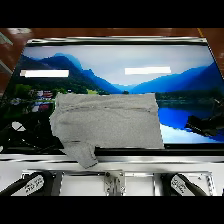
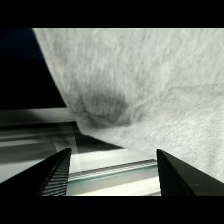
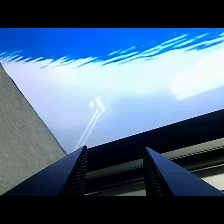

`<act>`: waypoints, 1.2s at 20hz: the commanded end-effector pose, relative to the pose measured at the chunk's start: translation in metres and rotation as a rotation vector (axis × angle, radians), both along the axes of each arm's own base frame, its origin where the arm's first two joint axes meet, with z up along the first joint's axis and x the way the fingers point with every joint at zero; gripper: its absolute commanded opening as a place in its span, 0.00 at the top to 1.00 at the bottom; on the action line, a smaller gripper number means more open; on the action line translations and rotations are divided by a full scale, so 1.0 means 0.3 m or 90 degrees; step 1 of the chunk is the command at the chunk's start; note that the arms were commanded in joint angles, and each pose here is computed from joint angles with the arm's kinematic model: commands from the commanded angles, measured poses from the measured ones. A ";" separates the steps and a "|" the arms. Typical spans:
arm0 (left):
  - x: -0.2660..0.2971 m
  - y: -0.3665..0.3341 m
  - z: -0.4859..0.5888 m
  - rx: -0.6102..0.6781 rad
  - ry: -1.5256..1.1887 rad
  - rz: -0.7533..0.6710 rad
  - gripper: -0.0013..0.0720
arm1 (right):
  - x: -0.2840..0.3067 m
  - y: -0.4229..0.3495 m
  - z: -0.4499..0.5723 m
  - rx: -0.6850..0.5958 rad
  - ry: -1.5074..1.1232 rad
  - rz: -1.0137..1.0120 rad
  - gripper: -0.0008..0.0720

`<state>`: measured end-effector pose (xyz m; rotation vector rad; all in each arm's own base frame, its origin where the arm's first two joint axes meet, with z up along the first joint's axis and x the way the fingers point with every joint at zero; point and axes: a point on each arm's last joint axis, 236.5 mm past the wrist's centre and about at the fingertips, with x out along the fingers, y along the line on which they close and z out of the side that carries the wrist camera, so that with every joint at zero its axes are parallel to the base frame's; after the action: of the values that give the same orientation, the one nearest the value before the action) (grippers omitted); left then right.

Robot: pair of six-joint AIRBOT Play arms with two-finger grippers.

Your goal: Fold the shirts.

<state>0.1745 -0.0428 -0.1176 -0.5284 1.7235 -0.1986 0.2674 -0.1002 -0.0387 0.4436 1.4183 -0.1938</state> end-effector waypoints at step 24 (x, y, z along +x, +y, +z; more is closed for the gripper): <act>-0.007 -0.080 0.002 -0.064 -0.030 -0.019 0.94 | -0.258 0.372 -0.237 0.251 0.097 0.012 0.12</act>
<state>0.1689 -0.0675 -0.1191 -0.5819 1.6942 -0.3042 0.1913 0.0071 -0.1010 0.7251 1.6318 0.0874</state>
